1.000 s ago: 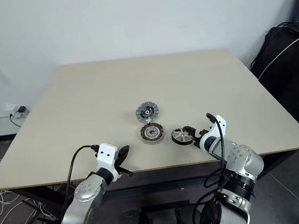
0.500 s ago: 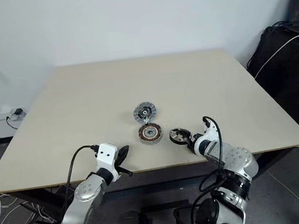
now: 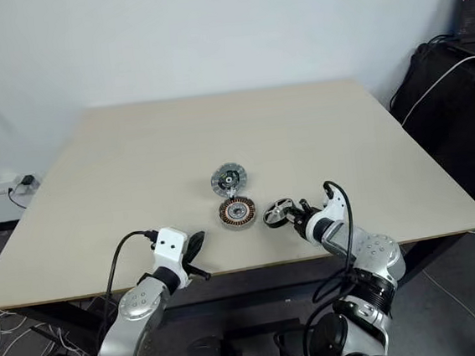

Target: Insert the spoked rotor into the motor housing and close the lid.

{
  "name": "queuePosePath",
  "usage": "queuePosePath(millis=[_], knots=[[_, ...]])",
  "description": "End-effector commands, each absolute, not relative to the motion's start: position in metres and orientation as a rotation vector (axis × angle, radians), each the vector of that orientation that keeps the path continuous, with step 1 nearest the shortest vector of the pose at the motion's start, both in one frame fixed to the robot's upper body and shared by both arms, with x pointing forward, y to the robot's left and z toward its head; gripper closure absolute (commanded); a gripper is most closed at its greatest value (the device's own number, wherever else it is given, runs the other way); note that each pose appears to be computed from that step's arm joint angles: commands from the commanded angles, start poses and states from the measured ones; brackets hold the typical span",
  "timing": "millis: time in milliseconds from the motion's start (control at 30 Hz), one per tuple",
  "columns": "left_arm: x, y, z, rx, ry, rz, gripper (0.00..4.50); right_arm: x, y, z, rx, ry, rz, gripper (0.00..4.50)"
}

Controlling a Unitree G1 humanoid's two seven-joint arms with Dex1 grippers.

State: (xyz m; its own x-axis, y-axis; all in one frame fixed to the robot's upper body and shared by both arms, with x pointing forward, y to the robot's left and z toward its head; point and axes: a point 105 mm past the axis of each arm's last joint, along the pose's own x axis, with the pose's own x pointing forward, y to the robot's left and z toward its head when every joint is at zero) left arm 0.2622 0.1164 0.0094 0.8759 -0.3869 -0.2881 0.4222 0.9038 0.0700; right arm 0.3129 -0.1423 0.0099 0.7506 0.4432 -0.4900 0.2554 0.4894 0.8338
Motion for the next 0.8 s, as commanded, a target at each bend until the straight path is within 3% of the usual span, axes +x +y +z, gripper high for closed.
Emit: queuePosePath(millis=[33, 500, 800], knots=[[0.266, 0.112, 0.018, 0.135, 0.236, -0.434, 4.50, 0.306, -0.147, 0.004, 1.047, 0.785, 0.096, 4.08], [0.266, 0.114, 0.019, 0.139, 0.235, -0.431, 4.50, 0.326, -0.110, 0.060, 1.186, 0.587, 0.315, 4.08], [0.264, 0.117, 0.018, 0.138, 0.239, -0.415, 4.50, 0.330, -0.071, 0.066, 1.248, 0.586, 0.419, 4.08]])
